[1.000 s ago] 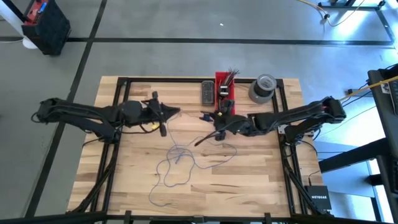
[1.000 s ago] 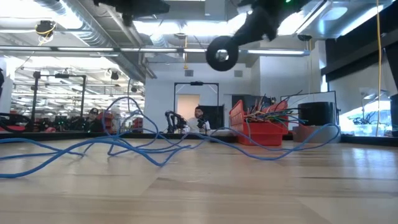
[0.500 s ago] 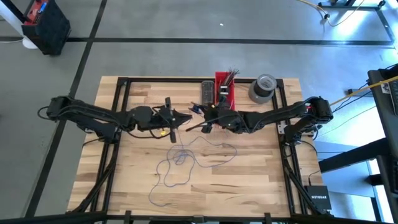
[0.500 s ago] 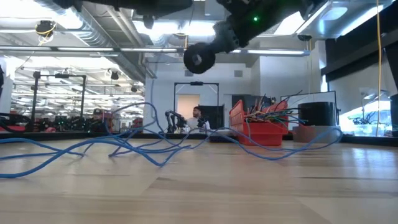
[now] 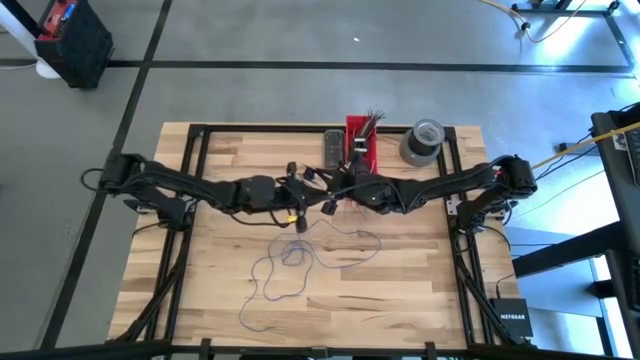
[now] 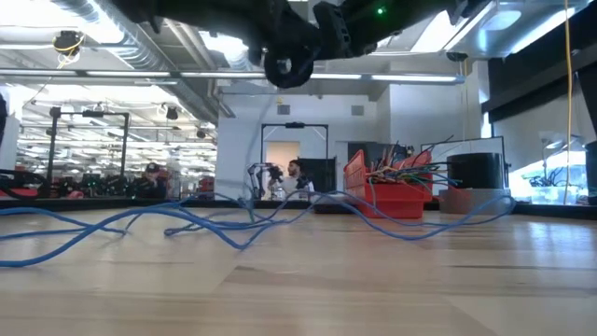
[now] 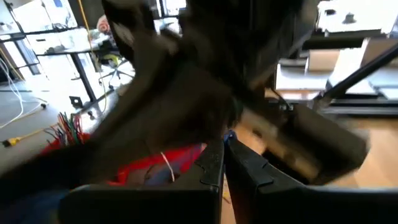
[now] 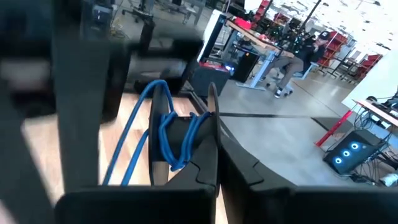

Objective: Coil cords
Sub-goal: Coil the blue wire into the black spool

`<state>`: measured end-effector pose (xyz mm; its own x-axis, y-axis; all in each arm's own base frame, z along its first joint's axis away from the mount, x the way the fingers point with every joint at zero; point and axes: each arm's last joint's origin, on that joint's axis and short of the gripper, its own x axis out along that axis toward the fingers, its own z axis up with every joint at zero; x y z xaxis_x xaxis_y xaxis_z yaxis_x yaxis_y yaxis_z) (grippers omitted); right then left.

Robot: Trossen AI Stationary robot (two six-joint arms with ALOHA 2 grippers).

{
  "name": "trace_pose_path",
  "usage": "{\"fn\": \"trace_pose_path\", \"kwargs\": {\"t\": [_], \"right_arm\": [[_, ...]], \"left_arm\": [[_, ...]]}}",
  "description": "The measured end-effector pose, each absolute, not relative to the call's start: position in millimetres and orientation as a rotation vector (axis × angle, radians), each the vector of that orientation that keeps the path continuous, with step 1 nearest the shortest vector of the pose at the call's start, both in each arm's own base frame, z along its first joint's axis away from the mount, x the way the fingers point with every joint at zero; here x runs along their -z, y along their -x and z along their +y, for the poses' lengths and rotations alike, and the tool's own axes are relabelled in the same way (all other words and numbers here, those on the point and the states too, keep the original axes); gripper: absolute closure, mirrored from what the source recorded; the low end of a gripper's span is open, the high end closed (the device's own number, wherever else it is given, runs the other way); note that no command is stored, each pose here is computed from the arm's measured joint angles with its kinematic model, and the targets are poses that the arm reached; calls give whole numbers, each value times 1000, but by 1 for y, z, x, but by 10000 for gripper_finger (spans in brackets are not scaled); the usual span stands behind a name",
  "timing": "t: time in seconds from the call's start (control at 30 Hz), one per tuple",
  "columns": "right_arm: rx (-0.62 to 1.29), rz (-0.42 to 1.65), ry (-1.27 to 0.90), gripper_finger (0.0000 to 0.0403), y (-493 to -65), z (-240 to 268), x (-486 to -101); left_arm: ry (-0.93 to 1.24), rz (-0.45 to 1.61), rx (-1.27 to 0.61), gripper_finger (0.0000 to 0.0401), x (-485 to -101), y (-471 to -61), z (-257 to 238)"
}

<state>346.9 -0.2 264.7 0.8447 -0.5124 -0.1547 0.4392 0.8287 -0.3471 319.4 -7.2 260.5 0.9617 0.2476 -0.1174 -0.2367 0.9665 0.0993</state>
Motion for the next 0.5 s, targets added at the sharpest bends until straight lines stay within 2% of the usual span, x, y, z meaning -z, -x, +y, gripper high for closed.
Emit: {"fn": "trace_pose_path", "kwargs": {"t": [0.13, 0.27, 0.5], "right_arm": [[509, 259, 310, 395, -341, -1, -271], [500, 323, 331, 395, -335, -1, -271], [464, 348, 353, 395, -330, 8, -273]], "left_arm": [[-114, 153, -240, 396, -265, -318, -8], [-128, 174, -236, 396, -283, -301, -13], [-175, 303, -496, 396, -302, -254, -14]]}}
